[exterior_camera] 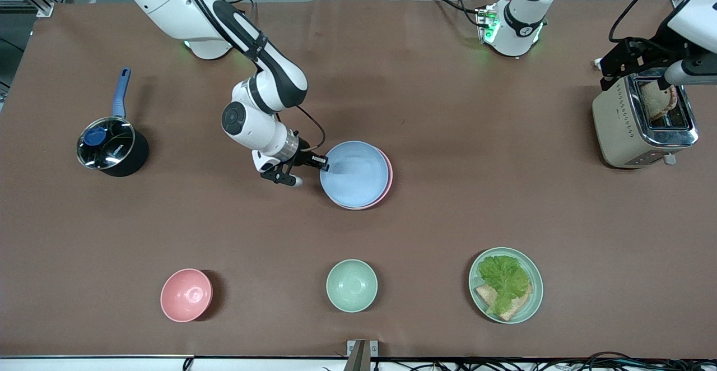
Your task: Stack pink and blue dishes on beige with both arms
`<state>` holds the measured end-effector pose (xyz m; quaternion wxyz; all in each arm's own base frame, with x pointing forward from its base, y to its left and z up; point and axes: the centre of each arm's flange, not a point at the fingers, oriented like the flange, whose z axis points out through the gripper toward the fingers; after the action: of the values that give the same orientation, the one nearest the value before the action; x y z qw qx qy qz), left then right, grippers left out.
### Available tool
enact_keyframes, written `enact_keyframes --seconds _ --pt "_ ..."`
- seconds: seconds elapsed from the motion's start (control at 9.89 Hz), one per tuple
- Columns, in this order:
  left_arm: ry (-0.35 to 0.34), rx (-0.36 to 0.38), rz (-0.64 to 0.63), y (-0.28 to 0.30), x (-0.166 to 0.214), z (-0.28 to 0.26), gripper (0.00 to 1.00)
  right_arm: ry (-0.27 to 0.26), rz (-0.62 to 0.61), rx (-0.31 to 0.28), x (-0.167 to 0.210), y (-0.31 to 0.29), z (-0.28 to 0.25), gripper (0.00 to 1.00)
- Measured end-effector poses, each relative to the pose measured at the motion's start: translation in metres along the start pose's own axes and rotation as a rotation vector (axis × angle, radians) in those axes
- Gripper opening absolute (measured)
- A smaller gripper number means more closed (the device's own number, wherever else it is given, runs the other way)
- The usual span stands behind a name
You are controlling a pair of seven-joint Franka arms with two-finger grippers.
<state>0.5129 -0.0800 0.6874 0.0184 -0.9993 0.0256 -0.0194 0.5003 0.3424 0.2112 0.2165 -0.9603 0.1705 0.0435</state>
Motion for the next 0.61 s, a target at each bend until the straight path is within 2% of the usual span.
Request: enact_keyframes --seconds 0.1,0.3,0.4,0.51,0.61 --pt "0.003 -0.002 0.008 0.000 -0.002 -0.003 1.00 0.005 0.001 0.003 0.001 0.000 -0.001 0.34" --pt "-0.011 -0.001 0.029 -0.001 -0.005 -0.002 1.00 0.042 0.000 0.027 0.012 -0.005 -0.016 0.61" --pt "-0.018 0.000 0.037 -0.001 -0.005 -0.001 1.00 0.073 -0.004 0.048 0.023 -0.011 -0.039 0.78" --pt "-0.033 0.001 0.041 -0.001 -0.006 0.002 1.00 0.088 -0.021 0.048 0.032 -0.014 -0.070 0.91" --pt "-0.053 0.002 0.043 -0.001 -0.007 0.006 1.00 0.093 -0.054 0.020 0.041 -0.013 -0.102 1.00"
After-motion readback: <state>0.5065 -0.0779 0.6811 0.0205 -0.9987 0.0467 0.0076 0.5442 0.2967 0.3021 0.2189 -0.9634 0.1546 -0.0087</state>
